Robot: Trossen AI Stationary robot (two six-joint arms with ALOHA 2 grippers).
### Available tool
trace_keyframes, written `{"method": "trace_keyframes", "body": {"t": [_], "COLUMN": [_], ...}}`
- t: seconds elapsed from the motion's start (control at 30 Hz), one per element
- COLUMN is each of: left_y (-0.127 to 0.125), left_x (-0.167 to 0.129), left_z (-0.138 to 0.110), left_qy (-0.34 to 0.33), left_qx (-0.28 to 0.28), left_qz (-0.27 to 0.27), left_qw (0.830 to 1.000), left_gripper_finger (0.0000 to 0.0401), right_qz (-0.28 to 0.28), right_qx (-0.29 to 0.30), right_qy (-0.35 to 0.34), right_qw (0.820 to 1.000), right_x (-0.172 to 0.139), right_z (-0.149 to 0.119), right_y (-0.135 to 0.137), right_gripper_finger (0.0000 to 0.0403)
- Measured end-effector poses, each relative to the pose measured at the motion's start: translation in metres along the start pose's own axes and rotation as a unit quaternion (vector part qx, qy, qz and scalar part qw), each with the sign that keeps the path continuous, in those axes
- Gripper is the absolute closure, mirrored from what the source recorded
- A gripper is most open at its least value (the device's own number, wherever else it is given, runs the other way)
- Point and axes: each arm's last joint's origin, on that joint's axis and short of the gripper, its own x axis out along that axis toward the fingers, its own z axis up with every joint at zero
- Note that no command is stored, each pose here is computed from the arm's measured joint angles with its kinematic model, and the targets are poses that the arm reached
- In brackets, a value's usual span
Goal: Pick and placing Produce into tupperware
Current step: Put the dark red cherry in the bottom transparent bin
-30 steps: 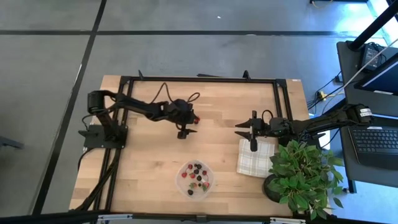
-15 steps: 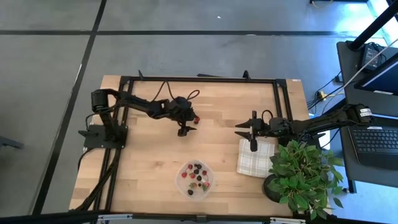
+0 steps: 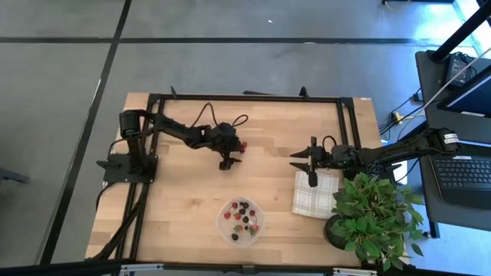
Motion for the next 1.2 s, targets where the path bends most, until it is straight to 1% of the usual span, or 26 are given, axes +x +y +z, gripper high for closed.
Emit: {"method": "trace_keyframes", "body": {"t": [0.33, 0.67, 1.2], "left_y": [-0.002, -0.0028, -0.003], "left_x": [0.0093, 0.0094, 0.0097], "left_z": [-0.0014, -0.0028, -0.0034], "left_qy": [-0.015, -0.006, -0.004], "left_qx": [0.005, 0.003, 0.003], "left_qz": [-0.003, -0.006, -0.007], "left_qw": [1.0, 1.0, 1.0], "left_gripper_finger": [0.0103, 0.0145, 0.02], "right_qz": [0.0, 0.0, 0.0], "right_qx": [-0.001, -0.002, -0.001], "right_qy": [0.0, 0.0, 0.0], "right_qw": [1.0, 1.0, 1.0], "right_x": [0.0, 0.0, 0.0], "right_z": [0.0, 0.0, 0.0], "right_y": [0.0, 0.0001, 0.0001], "right_gripper_finger": [0.0253, 0.0253, 0.0253]}}
